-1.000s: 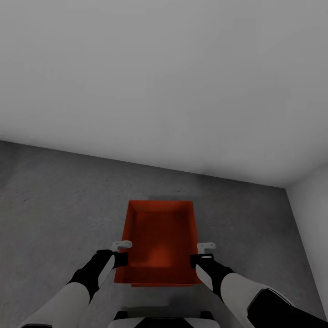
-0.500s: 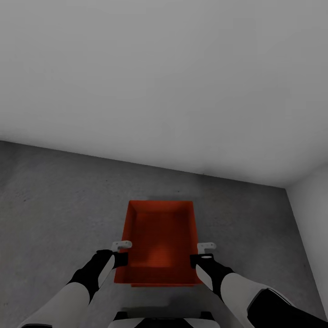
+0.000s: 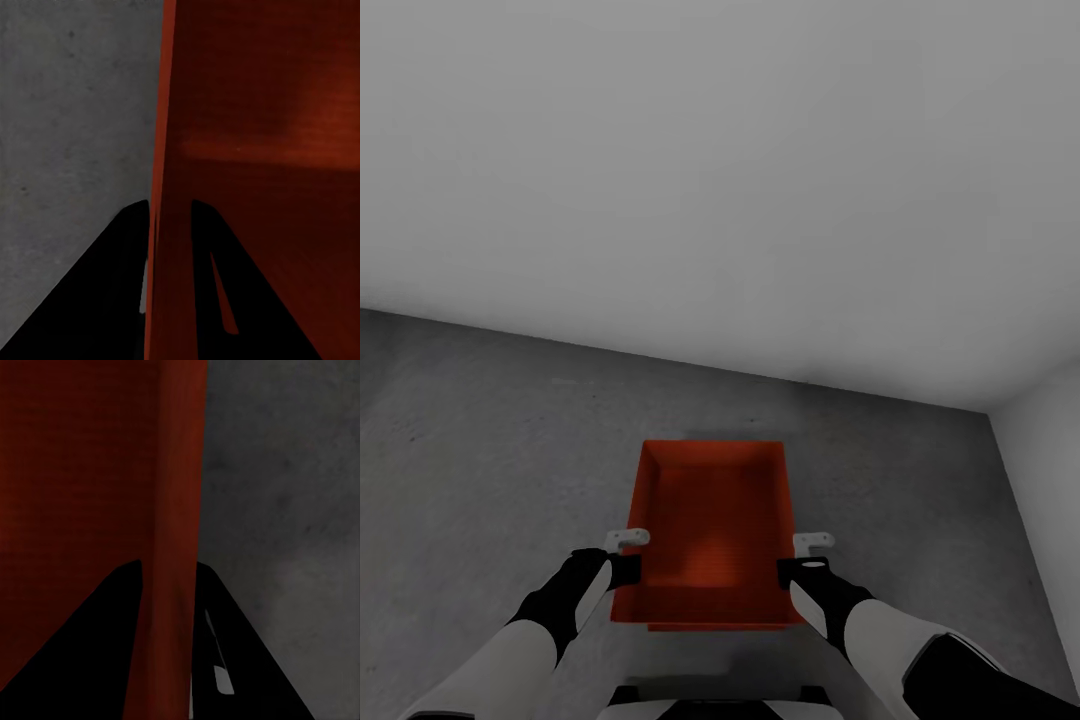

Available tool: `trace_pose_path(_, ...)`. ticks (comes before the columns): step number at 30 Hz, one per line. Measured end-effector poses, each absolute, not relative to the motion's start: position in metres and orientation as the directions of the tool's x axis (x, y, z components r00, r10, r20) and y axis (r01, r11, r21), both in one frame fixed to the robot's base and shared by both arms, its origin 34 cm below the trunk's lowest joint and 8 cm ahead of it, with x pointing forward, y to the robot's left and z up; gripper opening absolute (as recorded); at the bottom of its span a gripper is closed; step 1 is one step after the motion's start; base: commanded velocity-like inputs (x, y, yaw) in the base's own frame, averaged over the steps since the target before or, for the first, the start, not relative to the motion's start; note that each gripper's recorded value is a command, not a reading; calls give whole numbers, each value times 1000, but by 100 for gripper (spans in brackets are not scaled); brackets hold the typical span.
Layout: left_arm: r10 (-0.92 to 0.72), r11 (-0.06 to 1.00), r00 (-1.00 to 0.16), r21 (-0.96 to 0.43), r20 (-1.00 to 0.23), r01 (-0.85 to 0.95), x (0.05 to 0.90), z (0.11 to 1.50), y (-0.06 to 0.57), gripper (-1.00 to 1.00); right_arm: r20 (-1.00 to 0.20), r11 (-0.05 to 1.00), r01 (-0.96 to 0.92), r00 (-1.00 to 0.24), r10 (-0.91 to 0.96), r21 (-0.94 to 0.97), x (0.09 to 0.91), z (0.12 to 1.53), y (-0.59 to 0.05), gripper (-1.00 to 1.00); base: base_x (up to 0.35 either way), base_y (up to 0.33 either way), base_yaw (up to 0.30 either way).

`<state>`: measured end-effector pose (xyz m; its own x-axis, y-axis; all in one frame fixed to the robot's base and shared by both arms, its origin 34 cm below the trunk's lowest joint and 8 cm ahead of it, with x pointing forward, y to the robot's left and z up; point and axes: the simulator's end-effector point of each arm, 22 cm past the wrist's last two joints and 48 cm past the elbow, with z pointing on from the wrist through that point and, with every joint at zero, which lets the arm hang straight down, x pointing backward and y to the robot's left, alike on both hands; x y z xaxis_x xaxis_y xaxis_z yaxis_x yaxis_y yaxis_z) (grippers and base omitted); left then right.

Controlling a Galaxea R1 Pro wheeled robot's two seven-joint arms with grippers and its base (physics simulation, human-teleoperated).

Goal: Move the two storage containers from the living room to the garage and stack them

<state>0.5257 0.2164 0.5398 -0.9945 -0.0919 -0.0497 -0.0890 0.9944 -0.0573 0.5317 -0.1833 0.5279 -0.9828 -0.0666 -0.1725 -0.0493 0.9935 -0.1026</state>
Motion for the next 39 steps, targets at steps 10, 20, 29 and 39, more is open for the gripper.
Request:
trace_pose_path(10,-92,994,-994,-58,-50,-89,529,529,216,-100,-173,993,-50,-983,-67,-103,535,517,-183,-100,0,0,0)
trace_pose_path(20,-90,995,-995,-57,-52,-87,530,527,216,-100,-175,994,-48,-982,-65,-102,535,515,-183,-100,0,0,0)
trace_pose_path(29,-90,995,-995,-57,-52,-87,530,527,216,-100,-175,994,-47,-982,-65,-102,535,515,-183,-100,0,0,0)
trace_pose_path(39,-92,994,-994,-57,-52,-89,530,527,216,-100,-175,994,-48,-982,-66,-102,536,515,-183,-100,-79,0,0)
